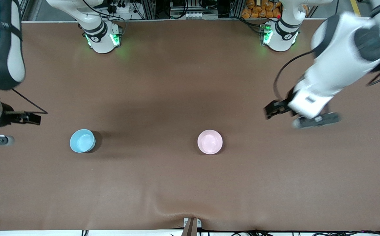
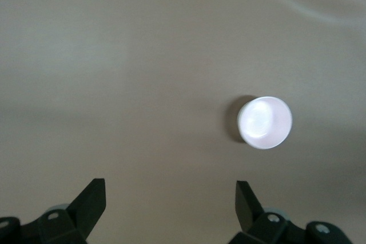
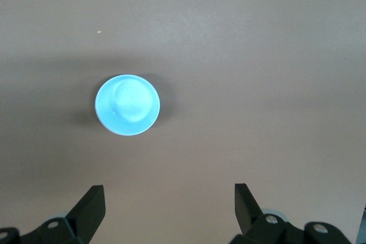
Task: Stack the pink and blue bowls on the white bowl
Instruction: 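Raise the left gripper away while the right gripper reaches the blue bowl, then lower the right gripper onto the blue bowl rim and close it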
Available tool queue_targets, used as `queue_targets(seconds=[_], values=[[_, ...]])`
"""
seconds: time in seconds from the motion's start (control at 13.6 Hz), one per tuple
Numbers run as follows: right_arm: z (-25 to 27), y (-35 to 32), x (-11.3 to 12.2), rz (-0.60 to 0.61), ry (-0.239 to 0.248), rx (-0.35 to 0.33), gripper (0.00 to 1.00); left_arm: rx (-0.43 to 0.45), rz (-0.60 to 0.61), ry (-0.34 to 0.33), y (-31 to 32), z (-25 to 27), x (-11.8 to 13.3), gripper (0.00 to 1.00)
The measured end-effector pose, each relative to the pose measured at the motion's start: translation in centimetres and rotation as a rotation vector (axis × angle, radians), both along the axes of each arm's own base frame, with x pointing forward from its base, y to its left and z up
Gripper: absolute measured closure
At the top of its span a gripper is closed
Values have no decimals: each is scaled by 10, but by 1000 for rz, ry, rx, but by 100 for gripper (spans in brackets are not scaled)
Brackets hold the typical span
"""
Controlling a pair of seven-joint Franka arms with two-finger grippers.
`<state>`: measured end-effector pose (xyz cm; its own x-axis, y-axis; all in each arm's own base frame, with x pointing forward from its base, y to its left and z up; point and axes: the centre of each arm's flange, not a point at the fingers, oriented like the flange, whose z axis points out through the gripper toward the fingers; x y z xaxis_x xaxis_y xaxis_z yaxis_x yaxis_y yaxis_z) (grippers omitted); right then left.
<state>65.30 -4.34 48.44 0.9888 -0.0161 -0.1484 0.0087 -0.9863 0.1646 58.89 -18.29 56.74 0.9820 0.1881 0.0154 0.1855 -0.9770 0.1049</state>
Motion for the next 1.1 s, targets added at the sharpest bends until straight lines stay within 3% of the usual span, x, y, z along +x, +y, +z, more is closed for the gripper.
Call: queue_targets(seconds=[0.15,0.37,0.44,0.59,1.1], values=[[-35,-20,10,-34,20,19,0,18,38,20,37,31,-8,0],[-83,-43,13,-96,1,240,0,34,-11,17,98,54,-14,0],[-98,-51,11,-88,-12,264,0,39,-19,27,113,58,-17,0],[-126,-50,6,-76,-10,280,0,45,-19,46,123,64,-25,0],[-237,7,-29,-3,-130,225,0,64,-48,49,104,72,-51,0]])
